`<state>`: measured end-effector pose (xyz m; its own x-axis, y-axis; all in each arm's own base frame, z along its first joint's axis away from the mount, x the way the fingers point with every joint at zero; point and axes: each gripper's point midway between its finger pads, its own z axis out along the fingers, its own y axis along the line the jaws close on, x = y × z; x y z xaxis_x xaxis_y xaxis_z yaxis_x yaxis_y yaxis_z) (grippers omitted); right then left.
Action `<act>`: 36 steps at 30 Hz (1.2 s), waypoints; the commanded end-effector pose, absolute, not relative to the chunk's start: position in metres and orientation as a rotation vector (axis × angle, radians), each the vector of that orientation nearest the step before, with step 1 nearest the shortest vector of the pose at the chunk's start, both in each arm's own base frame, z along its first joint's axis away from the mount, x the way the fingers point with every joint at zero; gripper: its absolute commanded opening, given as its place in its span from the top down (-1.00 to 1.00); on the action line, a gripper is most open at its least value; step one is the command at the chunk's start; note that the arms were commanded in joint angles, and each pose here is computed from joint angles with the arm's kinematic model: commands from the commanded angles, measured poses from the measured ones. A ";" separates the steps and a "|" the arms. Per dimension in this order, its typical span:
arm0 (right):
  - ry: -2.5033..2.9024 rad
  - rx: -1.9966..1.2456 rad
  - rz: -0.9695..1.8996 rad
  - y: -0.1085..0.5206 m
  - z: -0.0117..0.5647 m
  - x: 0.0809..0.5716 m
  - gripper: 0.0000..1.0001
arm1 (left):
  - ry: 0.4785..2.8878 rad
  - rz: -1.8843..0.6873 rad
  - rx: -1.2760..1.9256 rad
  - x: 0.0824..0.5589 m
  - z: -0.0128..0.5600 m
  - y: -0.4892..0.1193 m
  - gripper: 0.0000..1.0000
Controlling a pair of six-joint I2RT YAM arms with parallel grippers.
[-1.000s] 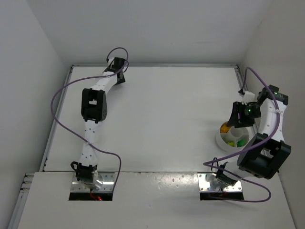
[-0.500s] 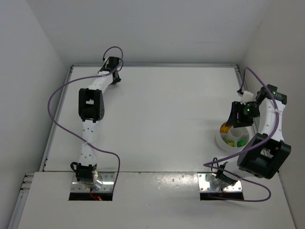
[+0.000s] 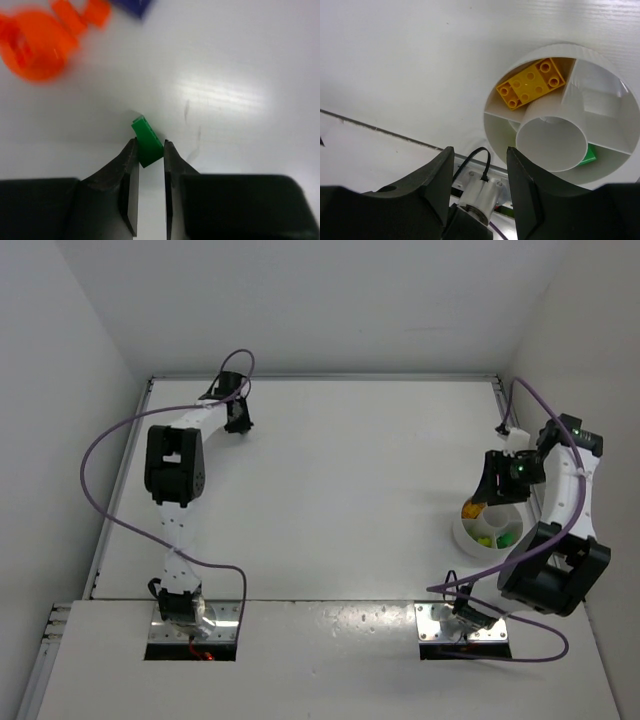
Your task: Sort the legos into containers by color
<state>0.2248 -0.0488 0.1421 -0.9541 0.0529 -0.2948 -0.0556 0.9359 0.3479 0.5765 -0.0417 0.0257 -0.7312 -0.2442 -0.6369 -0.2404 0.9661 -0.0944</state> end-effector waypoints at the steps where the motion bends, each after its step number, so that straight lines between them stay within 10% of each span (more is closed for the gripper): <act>1: 2.692 -0.081 0.559 -0.038 0.172 0.235 0.07 | 2.375 -0.182 -0.108 0.544 0.080 -0.070 1.00; 14: 2.528 -0.199 1.040 0.027 0.210 0.265 0.07 | 1.855 -0.690 0.830 0.375 0.216 -0.225 1.00; 36: 2.467 -0.366 1.614 0.142 0.220 0.259 -0.21 | 1.644 -0.749 1.377 0.247 0.234 -0.388 1.00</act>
